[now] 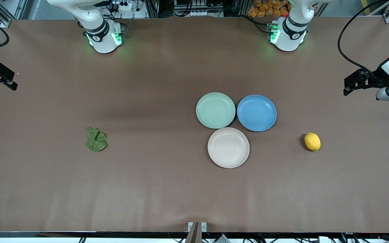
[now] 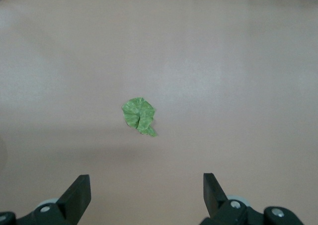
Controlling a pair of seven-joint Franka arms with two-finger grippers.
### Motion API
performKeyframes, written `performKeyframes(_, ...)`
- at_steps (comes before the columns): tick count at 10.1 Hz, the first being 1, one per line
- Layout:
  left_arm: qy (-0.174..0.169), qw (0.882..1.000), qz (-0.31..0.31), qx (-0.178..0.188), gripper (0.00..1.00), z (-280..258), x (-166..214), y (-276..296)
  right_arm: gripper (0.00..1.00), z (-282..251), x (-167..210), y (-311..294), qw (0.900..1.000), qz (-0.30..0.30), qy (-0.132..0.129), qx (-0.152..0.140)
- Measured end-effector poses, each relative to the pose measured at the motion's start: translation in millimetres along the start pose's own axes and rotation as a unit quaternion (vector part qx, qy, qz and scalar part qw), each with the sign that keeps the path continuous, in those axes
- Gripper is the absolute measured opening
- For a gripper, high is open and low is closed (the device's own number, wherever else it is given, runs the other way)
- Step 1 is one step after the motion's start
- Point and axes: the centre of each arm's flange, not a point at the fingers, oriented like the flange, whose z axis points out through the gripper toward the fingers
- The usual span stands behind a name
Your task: Pick lemon and lettuce from plates
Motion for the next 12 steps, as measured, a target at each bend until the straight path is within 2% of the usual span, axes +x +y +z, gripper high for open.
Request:
performKeyframes(7,0.001,1.000,0.000,0.000,1.00,-1.3,-0.5,0.0,1.00,4.0,-2.2,9.7,1.000,-0.013,-0.014,0.000)
performKeyframes(10,0.001,1.000,0.000,0.000,1.00,-1.7,-0.7,0.5,1.00,7.4,-6.2,7.9,0.999,-0.016,-0.032,0.002)
performKeyframes(12,0.002,1.000,0.001,0.000,1.00,-1.7,-0.7,0.7,1.00,8.7,-6.7,7.9,0.999,-0.017,-0.035,0.002)
